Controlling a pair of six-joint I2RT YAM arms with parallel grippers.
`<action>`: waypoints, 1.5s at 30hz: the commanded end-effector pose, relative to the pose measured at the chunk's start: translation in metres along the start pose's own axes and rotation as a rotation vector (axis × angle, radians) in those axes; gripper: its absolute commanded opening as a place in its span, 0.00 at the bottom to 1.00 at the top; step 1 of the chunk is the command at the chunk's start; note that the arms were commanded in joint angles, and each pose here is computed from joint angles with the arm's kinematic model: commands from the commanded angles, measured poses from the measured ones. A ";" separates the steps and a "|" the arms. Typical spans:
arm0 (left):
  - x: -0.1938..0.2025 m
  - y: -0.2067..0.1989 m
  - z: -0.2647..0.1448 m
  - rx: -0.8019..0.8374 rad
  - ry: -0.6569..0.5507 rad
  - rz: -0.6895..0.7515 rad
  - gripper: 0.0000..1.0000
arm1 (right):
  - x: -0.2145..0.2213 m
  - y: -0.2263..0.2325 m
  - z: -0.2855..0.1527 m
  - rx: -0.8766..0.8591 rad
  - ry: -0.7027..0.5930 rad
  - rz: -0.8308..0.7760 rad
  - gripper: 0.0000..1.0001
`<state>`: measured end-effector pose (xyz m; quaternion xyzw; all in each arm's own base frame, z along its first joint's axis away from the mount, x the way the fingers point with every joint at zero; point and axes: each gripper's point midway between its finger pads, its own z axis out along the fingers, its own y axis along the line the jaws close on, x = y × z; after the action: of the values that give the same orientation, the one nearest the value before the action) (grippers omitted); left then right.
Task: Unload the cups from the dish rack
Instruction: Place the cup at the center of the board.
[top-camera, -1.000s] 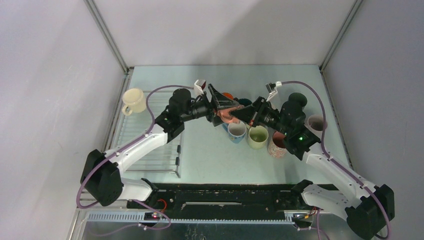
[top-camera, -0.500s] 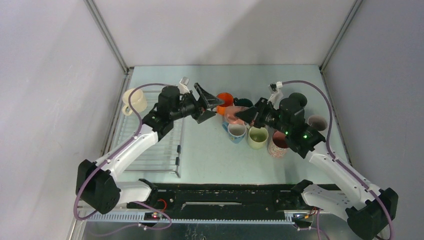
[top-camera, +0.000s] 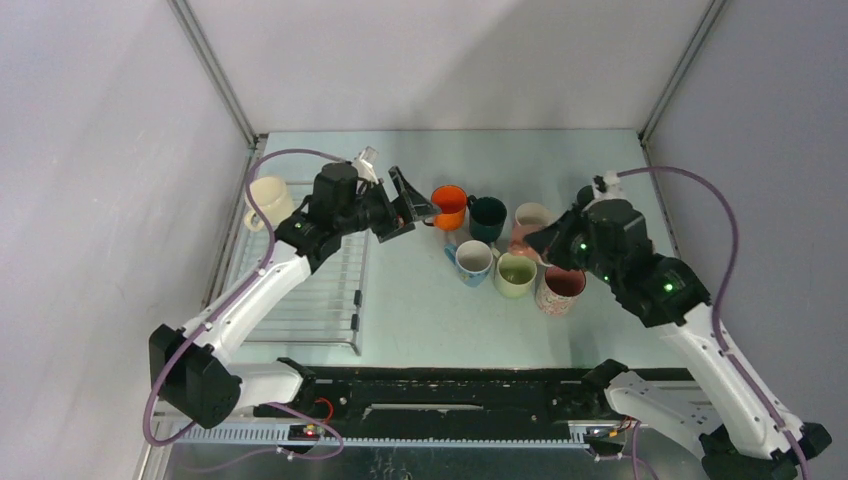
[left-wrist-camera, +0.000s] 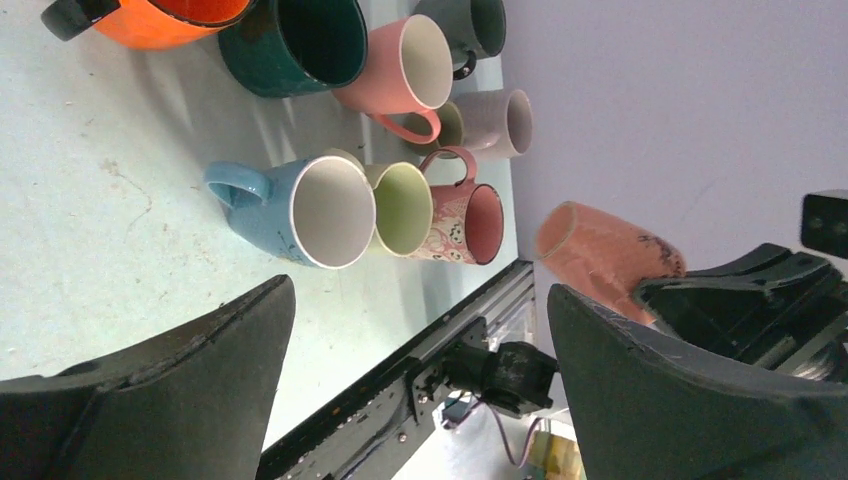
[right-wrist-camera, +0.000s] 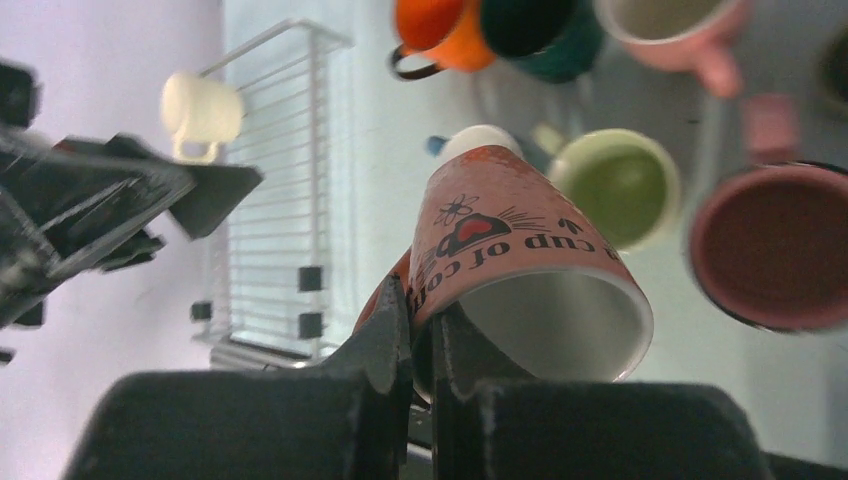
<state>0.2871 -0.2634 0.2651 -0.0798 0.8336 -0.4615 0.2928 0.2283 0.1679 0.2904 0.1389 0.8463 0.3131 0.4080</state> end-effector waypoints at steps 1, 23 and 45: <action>-0.011 -0.020 -0.017 0.021 -0.018 0.136 1.00 | -0.019 -0.059 -0.039 0.302 -0.100 0.055 0.00; 0.018 -0.039 -0.025 0.012 0.108 0.342 1.00 | -0.031 -0.215 -0.068 0.908 -0.140 0.302 0.00; 0.026 -0.032 -0.021 -0.006 0.135 0.360 1.00 | 0.001 -0.290 0.000 0.998 0.050 0.445 0.00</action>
<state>0.2447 -0.2734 0.2625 0.0798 0.8718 -0.3942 0.2795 0.2181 -0.0483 0.1051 0.4772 0.8594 -0.0534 0.1757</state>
